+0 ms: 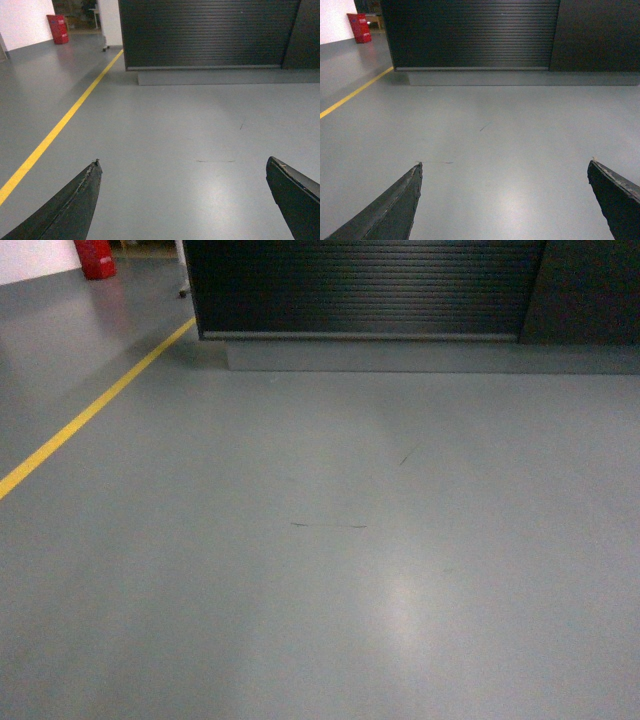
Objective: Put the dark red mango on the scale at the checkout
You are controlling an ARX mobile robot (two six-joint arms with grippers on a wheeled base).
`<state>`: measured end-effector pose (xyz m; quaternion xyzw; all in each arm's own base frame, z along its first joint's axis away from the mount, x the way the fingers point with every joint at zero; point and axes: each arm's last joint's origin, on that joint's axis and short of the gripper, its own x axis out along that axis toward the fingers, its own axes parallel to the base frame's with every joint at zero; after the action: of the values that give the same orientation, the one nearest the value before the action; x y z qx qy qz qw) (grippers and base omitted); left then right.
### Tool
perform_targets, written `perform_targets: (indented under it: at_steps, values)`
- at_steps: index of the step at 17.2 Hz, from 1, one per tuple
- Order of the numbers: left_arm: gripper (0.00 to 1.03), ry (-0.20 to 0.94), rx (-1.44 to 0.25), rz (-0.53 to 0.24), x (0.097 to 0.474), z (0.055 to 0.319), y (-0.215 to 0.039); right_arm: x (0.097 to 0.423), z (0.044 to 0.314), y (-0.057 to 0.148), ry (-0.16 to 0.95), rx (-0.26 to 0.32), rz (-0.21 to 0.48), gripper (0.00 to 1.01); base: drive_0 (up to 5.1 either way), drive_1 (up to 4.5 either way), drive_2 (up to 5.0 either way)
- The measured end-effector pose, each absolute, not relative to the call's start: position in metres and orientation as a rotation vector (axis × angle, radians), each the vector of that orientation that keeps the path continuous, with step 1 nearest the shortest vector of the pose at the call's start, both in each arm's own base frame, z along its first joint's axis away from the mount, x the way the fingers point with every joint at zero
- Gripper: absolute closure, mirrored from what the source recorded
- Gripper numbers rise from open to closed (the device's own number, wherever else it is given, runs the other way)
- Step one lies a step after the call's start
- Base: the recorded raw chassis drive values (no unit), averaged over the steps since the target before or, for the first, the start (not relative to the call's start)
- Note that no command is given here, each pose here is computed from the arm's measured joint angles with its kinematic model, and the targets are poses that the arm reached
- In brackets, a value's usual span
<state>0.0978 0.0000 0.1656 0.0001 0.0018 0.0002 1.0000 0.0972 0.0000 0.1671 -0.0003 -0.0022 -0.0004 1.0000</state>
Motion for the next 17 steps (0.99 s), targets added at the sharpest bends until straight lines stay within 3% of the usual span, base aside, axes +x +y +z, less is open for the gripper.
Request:
perform_targets:
  at_steps: [17]
  values:
    - [0.05,0.003,0.001,0.000,0.0978,0.1657,0.0000,0.0972,0.1672,0.0000,-0.005,-0.001,-0.001,0.03,0.0,0.00,0.0]
